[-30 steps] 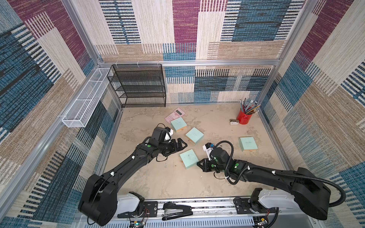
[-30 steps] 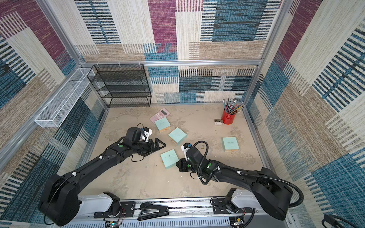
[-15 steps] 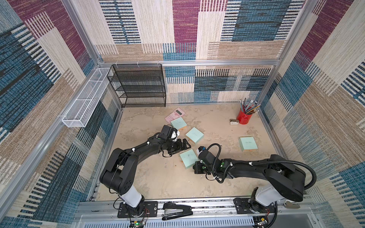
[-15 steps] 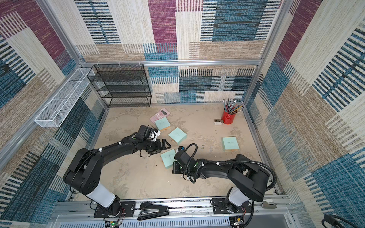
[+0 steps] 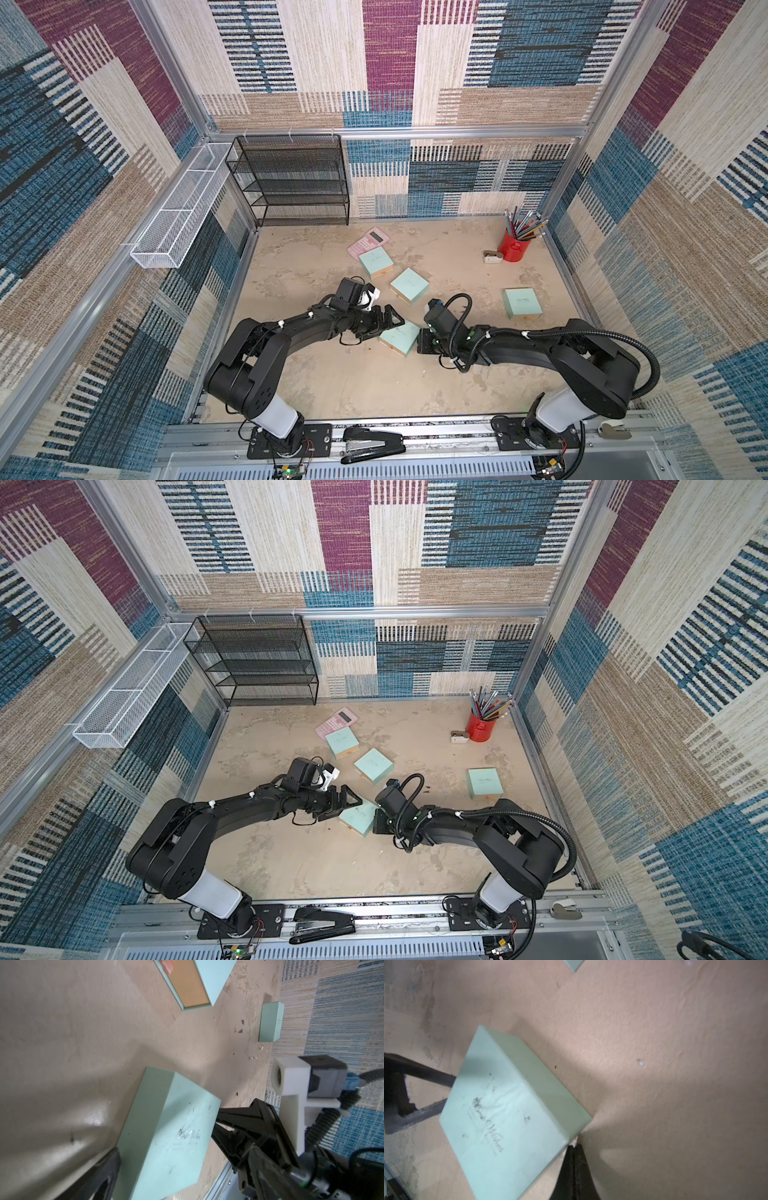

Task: Take out the earrings from the drawer-style jewelry box
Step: Adjust the jewelry box at the center of the board.

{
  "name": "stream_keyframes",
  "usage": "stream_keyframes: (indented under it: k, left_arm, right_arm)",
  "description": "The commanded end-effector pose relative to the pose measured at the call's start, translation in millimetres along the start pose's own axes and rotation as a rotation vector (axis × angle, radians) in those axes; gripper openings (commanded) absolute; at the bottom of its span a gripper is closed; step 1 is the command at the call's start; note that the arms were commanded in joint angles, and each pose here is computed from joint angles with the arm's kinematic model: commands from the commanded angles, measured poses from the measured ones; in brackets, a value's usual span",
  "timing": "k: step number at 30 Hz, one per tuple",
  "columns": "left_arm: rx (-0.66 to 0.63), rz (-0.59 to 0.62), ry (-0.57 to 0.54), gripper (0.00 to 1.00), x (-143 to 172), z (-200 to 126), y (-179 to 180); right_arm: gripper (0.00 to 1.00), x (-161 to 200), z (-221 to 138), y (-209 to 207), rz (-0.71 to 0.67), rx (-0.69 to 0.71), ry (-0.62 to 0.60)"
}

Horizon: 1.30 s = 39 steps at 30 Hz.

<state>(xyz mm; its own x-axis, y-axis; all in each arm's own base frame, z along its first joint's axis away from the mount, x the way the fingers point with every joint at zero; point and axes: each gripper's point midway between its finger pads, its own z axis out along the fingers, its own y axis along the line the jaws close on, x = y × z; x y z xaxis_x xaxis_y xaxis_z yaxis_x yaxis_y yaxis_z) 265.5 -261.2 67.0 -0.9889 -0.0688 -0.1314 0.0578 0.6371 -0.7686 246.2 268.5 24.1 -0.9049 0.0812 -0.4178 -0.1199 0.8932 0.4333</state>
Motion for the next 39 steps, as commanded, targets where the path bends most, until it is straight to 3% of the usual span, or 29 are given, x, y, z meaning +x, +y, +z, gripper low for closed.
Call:
stream_keyframes:
  k: [1,18,25,28,31,33,39]
  left_arm:
    - [0.071,-0.008,-0.003,0.97,6,0,-15]
    - [0.121,0.034,0.076,0.96,38,48,-51]
    - [0.020,0.075,-0.060,0.96,29,12,-46]
    - [-0.011,0.100,-0.097,0.98,32,-16,-47]
    - [-0.008,0.127,-0.138,0.99,34,-46,-49]
    - [-0.016,0.157,-0.155,0.99,35,-66,-50]
    - [-0.038,0.269,-0.171,0.99,40,-108,-61]
  right_arm:
    - [0.02,-9,-2,-3,-0.011,0.011,-0.027]
    - [0.10,-49,-21,-48,0.014,0.087,-0.112]
    - [0.16,-73,-60,-43,-0.009,0.105,-0.195]
    - [0.34,-78,-77,-20,-0.100,0.022,-0.187]
    - [0.67,-72,-83,-4,-0.175,-0.023,-0.137]
    - [0.98,-65,-83,6,-0.228,-0.019,-0.102]
    - [0.99,-46,-60,18,-0.341,-0.010,-0.005]
